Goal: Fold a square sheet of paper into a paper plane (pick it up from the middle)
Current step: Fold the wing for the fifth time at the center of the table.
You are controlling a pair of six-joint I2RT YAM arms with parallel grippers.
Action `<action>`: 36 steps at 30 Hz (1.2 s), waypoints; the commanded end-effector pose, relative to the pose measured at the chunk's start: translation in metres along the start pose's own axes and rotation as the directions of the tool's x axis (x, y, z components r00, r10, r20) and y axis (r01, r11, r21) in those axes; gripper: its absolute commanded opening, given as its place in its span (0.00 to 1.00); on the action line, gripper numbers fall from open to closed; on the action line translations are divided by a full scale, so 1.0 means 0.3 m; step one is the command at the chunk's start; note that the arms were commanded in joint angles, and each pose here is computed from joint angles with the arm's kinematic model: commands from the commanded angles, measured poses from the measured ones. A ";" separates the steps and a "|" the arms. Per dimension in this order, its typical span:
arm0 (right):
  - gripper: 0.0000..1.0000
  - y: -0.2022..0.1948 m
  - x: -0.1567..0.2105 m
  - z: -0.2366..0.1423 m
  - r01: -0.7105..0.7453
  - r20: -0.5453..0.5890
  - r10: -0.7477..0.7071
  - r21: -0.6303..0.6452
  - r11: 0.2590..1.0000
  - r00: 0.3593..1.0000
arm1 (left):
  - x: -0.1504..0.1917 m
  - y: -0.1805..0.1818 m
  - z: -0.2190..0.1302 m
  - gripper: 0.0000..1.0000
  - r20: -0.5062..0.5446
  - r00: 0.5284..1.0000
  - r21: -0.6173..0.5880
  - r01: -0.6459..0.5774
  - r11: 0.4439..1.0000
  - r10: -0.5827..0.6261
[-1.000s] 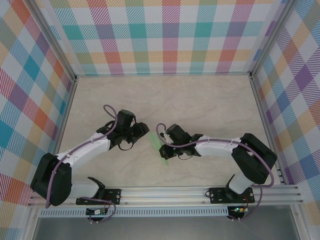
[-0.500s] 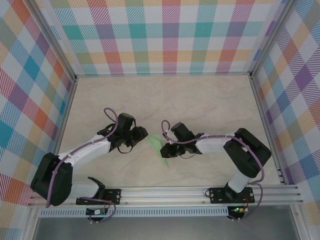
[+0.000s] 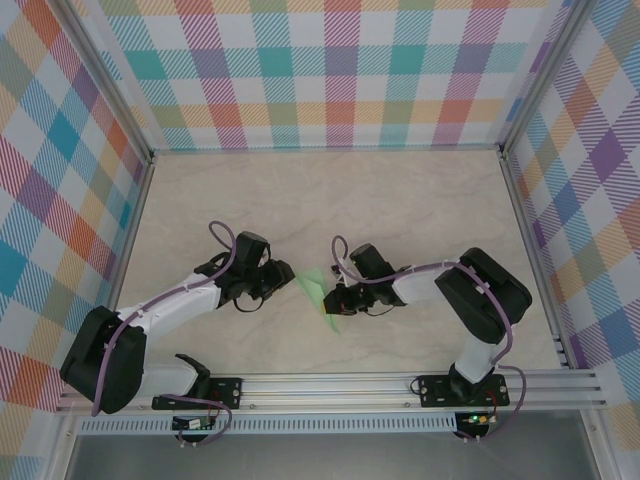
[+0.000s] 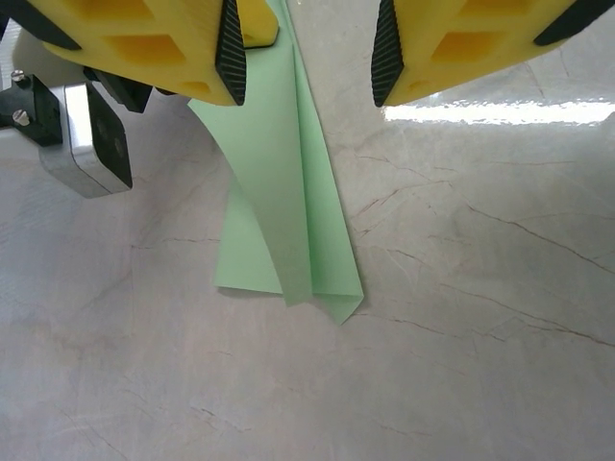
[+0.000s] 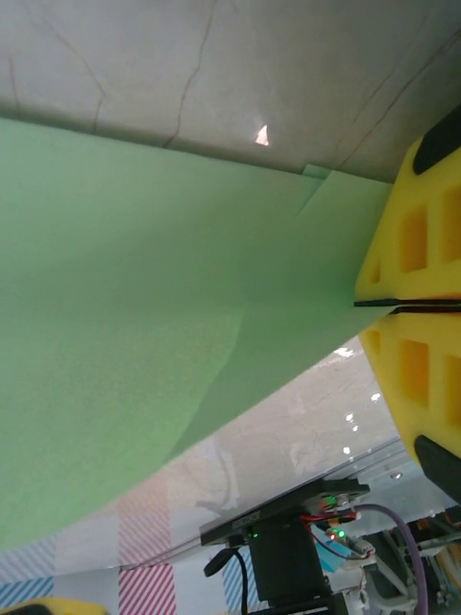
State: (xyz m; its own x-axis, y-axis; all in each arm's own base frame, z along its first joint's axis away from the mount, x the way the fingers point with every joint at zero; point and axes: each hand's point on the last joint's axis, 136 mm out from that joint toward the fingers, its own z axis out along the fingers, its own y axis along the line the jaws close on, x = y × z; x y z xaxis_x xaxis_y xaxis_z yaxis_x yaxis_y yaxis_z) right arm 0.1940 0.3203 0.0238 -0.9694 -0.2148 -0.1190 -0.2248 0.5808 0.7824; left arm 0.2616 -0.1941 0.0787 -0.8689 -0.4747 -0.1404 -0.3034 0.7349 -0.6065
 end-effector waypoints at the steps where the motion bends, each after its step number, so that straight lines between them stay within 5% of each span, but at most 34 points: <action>1: 0.10 0.001 0.011 0.002 -0.037 -0.019 0.036 -0.049 0.998 0.999 | -0.005 -0.020 -0.012 0.41 0.004 1.000 0.048 -0.024 0.999 0.024; 16: 0.12 0.050 -0.023 0.003 -0.071 -0.055 0.063 -0.151 0.986 0.997 | 0.034 -0.164 0.022 0.37 -0.049 0.993 0.236 -0.089 0.968 0.103; 36: 0.13 0.020 -0.025 0.009 -0.128 -0.073 0.117 -0.168 0.977 0.990 | 0.139 -0.211 0.160 0.38 -0.085 0.971 0.270 -0.193 0.943 0.223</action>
State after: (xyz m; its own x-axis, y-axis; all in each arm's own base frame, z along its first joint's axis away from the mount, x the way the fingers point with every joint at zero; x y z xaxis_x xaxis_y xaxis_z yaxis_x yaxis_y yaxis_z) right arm 0.1955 0.3247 0.0245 -0.9804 -0.1946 0.0291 -0.0712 0.4886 0.8696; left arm 0.2622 -0.2781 0.0760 -0.9443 -0.2787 -0.1751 -0.0538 0.6554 -0.7534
